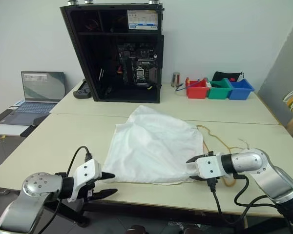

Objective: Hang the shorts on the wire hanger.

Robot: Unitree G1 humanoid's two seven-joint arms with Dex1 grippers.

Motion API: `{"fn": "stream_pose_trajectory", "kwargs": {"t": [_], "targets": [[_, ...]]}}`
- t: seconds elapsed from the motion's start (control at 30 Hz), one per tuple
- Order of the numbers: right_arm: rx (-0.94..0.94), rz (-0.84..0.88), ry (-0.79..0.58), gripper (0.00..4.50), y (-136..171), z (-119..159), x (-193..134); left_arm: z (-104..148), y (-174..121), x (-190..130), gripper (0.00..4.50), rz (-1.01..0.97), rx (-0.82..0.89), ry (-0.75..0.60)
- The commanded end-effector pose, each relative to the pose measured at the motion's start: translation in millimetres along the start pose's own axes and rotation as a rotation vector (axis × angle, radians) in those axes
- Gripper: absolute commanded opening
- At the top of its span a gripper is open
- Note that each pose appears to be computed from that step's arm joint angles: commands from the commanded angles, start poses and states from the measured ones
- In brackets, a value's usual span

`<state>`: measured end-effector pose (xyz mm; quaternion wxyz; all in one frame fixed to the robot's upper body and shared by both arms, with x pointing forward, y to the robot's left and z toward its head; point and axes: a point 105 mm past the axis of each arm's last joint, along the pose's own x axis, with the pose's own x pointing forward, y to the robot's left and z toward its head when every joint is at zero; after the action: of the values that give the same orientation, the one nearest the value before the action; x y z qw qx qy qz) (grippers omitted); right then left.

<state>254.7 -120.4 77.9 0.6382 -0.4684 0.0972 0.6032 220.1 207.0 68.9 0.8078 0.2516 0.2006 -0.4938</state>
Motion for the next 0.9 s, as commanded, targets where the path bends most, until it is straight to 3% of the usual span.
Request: {"fn": "stream_pose_trajectory", "kwargs": {"t": [0.03, 0.47, 0.87, 0.9], "targets": [[-0.039, -0.019, -0.001, 2.52, -2, 2, -1, -1, 14, -4, 2.54, 0.057, 0.069, 0.001], [-0.002, 0.04, -0.003, 2.52, 14, 1, 0, -26, 5, -4, 2.54, -0.072, 0.068, 0.077], [0.038, 0.078, 0.071, 2.52, 21, -21, 12, -45, 15, 8, 2.54, -0.105, 0.083, 0.14], [0.043, 0.073, 0.076, 2.33, 20, -24, 12, -47, 16, 8, 2.38, -0.11, 0.085, 0.148]]}}
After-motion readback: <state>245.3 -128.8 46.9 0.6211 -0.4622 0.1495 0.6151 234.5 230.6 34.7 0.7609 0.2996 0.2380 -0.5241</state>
